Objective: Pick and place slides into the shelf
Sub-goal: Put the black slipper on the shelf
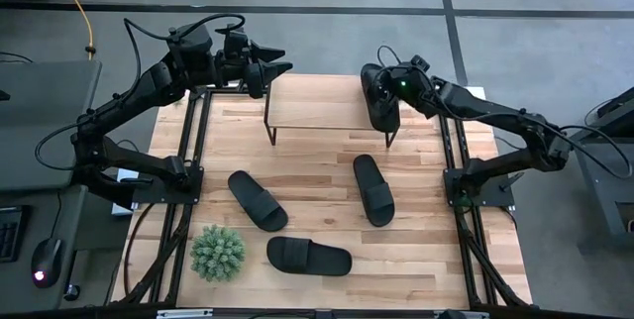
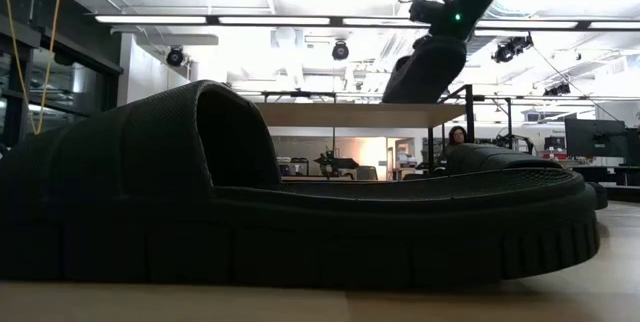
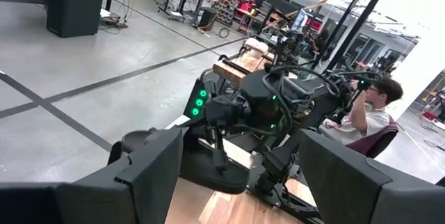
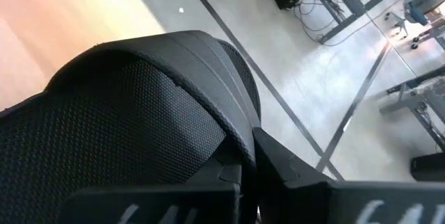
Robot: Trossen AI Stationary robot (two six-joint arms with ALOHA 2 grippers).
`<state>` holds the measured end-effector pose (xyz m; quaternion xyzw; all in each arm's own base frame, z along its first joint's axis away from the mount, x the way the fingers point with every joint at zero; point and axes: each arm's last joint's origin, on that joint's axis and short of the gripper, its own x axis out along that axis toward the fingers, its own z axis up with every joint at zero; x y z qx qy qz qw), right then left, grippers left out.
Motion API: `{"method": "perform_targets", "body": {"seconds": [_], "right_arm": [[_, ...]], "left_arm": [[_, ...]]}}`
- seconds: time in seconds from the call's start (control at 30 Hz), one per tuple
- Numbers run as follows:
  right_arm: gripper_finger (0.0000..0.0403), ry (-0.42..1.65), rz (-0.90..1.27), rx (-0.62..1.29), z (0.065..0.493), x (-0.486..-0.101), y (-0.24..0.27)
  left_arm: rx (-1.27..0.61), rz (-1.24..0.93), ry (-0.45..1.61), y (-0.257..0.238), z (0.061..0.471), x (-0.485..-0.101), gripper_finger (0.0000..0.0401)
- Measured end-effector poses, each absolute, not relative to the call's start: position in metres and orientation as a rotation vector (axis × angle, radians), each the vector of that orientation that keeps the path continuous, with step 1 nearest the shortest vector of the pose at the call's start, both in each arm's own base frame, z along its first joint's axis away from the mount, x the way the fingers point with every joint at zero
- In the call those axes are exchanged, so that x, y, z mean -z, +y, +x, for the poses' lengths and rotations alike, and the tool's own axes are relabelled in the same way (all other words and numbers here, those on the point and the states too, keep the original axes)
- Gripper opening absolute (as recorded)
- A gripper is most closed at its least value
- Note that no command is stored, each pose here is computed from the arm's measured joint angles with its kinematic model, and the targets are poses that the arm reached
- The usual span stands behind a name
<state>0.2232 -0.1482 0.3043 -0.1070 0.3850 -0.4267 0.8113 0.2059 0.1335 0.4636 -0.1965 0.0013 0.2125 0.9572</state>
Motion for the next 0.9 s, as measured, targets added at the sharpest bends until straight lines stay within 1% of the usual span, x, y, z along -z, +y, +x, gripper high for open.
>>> {"method": "perform_targets", "body": {"seconds": [0.17, 0.43, 0.67, 0.9], "right_arm": [[0.0, 0.789, -0.224, 0.895, 0.225, -0.294, -0.148], [0.0, 0.785, -0.26, 0.944, 0.222, -0.297, -0.156], [0.0, 0.81, -0.263, 0.959, 0.219, -0.294, -0.166], [0.0, 0.873, -0.256, 0.932, 0.23, -0.275, -0.175]], "left_arm": [[-0.431, -0.399, 0.003, 0.133, 0.206, -0.464, 0.0271], [-0.431, -0.399, 0.002, 0.133, 0.206, -0.464, 0.0271], [-0.433, -0.399, 0.002, 0.134, 0.206, -0.464, 0.0271], [-0.435, -0.399, 0.002, 0.134, 0.206, -0.464, 0.0271]]}}
